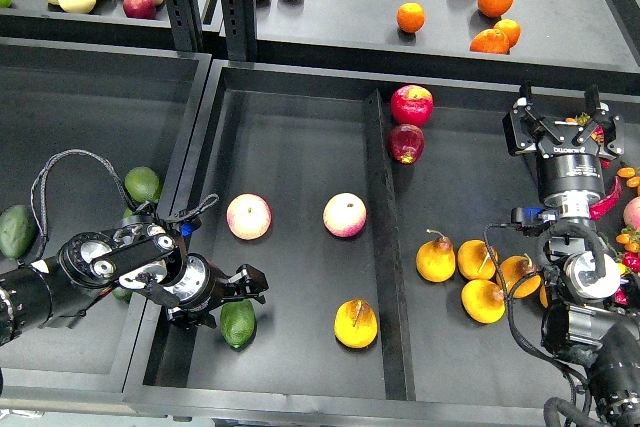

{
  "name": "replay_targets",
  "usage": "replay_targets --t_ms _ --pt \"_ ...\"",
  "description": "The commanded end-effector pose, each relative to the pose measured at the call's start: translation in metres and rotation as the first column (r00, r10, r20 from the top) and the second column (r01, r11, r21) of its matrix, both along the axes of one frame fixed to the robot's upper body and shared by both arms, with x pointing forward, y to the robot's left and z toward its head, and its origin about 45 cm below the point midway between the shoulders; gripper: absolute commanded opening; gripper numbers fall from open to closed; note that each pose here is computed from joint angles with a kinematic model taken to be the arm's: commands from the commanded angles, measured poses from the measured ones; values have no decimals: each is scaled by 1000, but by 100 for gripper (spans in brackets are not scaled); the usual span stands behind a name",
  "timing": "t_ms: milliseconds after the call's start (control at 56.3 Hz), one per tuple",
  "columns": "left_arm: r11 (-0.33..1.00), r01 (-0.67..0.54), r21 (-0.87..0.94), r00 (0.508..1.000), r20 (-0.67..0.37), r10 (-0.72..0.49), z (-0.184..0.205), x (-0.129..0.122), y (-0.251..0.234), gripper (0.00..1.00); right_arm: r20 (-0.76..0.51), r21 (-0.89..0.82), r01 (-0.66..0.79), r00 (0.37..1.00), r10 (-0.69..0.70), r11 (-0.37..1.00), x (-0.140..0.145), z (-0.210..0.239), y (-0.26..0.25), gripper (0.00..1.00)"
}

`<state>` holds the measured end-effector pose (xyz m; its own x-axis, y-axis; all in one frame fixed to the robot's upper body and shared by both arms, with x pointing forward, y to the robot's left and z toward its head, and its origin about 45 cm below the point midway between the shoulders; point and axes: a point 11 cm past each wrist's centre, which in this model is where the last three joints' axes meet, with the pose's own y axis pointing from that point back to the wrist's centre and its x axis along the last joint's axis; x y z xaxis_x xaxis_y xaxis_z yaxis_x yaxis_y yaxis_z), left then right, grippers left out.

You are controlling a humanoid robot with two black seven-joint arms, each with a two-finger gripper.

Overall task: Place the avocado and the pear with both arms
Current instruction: 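Lower the open left gripper down around the green avocado, then close the left gripper on the avocado and lift it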

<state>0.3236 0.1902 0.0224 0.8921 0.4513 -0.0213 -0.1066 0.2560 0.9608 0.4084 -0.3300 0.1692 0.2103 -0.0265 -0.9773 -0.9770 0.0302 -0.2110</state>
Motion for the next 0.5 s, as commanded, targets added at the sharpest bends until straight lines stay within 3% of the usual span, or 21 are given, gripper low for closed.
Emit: replay_targets --t_ms 0,480 --pt "1000 -2 -2 1000 -1 2 0 0 -2 93 0 -1 1 1000 -1 1000 0 0 0 99" --pt "998 -56 -36 998 -19 56 -6 -3 -5 68 -16 1 6 1000 -6 1000 -5 -7 -2 99"
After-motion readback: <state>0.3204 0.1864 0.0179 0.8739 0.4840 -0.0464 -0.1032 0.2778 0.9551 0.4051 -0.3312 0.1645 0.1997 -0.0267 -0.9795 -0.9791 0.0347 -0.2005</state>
